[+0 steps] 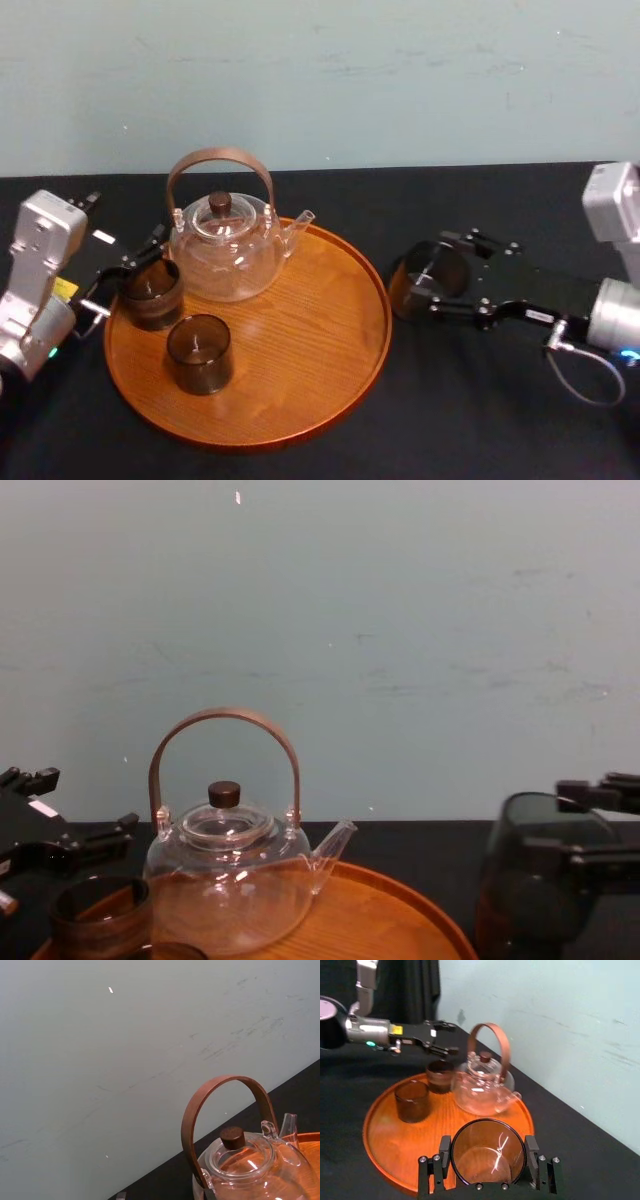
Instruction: Pick up the glass from the table and place it on the tray.
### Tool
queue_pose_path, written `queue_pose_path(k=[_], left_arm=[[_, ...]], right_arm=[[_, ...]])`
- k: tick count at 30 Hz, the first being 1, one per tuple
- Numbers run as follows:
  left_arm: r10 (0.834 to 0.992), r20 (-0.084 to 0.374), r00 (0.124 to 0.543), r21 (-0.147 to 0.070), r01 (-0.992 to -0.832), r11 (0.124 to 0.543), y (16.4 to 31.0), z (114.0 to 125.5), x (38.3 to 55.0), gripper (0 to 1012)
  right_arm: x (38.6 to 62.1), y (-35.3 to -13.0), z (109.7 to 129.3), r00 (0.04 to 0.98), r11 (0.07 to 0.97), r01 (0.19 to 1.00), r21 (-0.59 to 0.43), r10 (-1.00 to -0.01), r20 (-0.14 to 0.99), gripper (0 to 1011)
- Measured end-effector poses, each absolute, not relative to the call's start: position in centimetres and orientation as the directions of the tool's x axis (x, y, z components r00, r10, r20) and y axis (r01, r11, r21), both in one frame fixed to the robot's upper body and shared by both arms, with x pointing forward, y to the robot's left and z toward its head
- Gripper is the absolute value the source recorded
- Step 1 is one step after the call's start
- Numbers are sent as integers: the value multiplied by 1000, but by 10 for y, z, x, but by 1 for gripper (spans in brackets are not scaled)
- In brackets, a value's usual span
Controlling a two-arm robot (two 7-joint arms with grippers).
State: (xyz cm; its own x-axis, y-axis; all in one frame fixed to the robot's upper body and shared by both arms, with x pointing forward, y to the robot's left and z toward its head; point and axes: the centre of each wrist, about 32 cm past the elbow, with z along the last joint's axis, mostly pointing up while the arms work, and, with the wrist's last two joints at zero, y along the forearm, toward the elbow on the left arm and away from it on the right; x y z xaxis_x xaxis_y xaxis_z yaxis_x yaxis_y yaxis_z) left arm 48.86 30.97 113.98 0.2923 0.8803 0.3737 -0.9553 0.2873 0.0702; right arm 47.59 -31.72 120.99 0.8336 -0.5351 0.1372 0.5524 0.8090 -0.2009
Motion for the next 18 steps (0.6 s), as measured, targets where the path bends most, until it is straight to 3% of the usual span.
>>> queue_pose_path(k=[18], left_arm=[[880, 374, 292, 70, -955, 287, 310, 1140, 489, 1001]], right_arm=[[497, -259, 1199, 891, 879, 453, -148, -441, 108, 903]])
